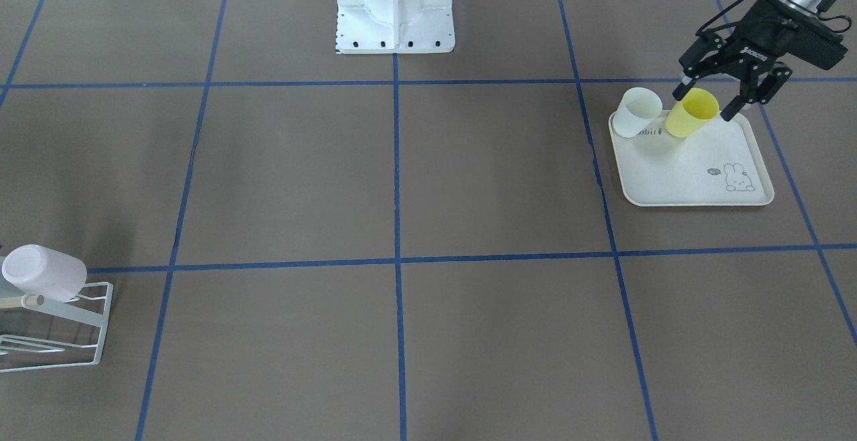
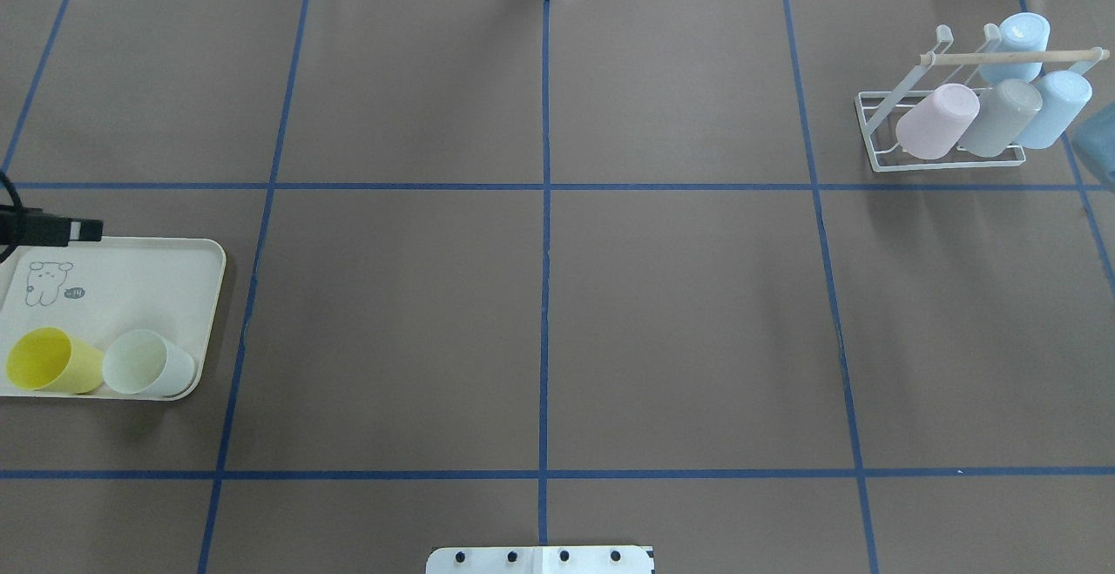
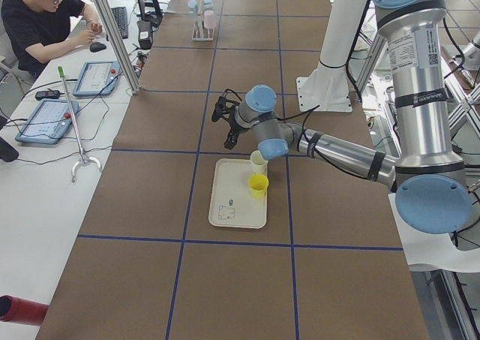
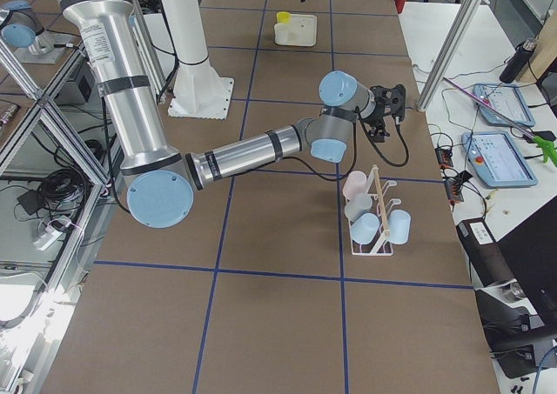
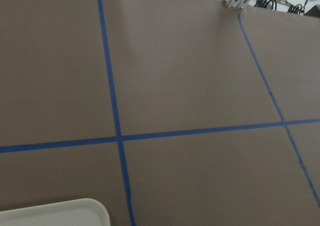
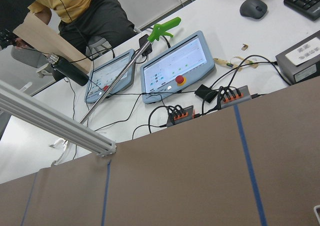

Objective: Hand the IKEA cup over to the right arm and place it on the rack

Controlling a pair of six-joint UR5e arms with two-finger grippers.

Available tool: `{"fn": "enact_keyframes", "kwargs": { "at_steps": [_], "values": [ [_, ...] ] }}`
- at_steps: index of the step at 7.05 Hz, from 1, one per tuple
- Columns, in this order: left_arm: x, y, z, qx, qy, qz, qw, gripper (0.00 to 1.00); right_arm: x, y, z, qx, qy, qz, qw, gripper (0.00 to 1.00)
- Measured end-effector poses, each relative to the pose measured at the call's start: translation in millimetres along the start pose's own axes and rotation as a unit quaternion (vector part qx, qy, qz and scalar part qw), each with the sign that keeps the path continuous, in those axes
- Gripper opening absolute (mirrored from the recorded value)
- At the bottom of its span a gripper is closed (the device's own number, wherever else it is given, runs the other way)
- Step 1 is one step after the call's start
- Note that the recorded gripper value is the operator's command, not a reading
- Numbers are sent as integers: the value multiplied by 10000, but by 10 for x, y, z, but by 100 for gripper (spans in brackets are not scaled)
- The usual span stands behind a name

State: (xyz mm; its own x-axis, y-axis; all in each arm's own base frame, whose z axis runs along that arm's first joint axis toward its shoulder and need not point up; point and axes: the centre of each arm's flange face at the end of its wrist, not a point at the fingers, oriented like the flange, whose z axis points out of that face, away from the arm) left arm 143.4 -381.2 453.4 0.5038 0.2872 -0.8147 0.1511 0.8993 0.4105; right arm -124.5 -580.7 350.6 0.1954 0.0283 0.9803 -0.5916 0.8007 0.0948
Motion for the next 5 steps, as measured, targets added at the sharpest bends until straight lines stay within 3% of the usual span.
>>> {"fn": "enact_keyframes", "kwargs": {
  "at_steps": [3,5],
  "values": [
    [-673,491,131,-562,-477,614,9954,100,-517,736,340,-210,-367,492,9979,100],
    [-1060,730,332,-916,-683,727,9908,100,-631,969,455,-222,-437,571,9972,100]
  ]
}}
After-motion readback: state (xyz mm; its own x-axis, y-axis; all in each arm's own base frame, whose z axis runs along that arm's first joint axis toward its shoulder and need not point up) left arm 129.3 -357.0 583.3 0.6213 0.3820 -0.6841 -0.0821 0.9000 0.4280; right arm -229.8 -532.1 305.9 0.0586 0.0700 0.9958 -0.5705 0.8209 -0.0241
